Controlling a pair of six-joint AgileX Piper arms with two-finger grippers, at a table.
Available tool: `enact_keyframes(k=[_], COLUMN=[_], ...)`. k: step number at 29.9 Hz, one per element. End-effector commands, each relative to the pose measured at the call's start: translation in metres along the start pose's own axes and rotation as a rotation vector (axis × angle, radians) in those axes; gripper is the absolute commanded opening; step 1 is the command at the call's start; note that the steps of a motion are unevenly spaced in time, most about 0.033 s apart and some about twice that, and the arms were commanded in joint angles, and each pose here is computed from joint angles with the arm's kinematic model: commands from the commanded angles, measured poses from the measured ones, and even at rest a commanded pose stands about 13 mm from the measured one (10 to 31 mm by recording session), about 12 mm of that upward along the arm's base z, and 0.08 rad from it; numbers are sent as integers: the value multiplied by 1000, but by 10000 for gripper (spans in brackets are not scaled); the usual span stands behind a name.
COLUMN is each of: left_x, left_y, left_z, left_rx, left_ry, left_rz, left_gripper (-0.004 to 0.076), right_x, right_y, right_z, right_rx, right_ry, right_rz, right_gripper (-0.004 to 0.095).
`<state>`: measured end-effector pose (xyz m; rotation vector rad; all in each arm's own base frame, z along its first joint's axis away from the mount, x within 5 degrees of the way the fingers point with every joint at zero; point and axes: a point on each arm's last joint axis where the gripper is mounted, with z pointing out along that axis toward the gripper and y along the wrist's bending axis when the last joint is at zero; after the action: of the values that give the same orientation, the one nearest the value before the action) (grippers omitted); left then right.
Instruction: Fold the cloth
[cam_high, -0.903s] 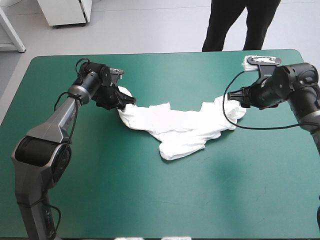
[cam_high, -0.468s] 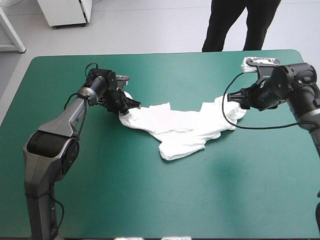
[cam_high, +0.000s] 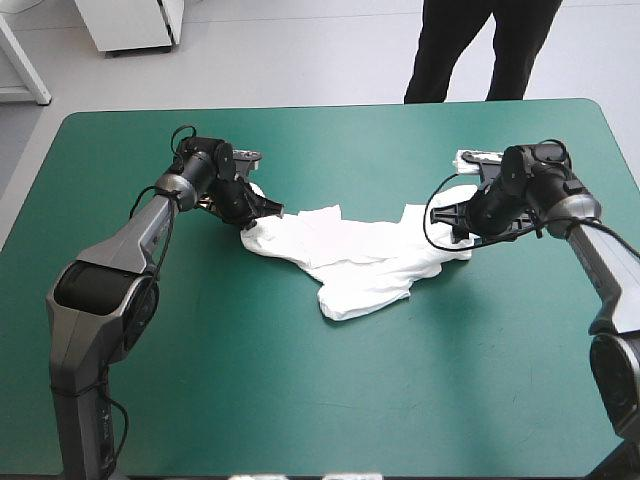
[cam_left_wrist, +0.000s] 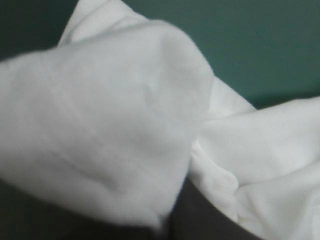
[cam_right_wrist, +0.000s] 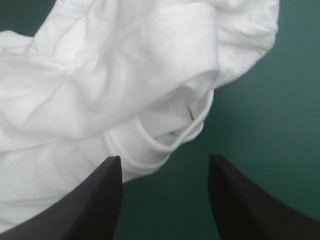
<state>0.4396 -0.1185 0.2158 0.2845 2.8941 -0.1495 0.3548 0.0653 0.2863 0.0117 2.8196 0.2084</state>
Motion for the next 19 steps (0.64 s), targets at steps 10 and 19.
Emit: enact_keyframes(k=[10,19], left_x=[-3,-3], left_y=[4,4], left_z=[-16,-16], left_rx=[-36,-36], left_ry=[-44,-44], left_rz=[37,39], left_gripper=[-10,-10], right_x=[-13,-8], right_y=[-7,-10], right_z=[53,87], right_rx=[32,38], right_ry=[57,170], right_rz=[12,28], right_gripper=[519,32])
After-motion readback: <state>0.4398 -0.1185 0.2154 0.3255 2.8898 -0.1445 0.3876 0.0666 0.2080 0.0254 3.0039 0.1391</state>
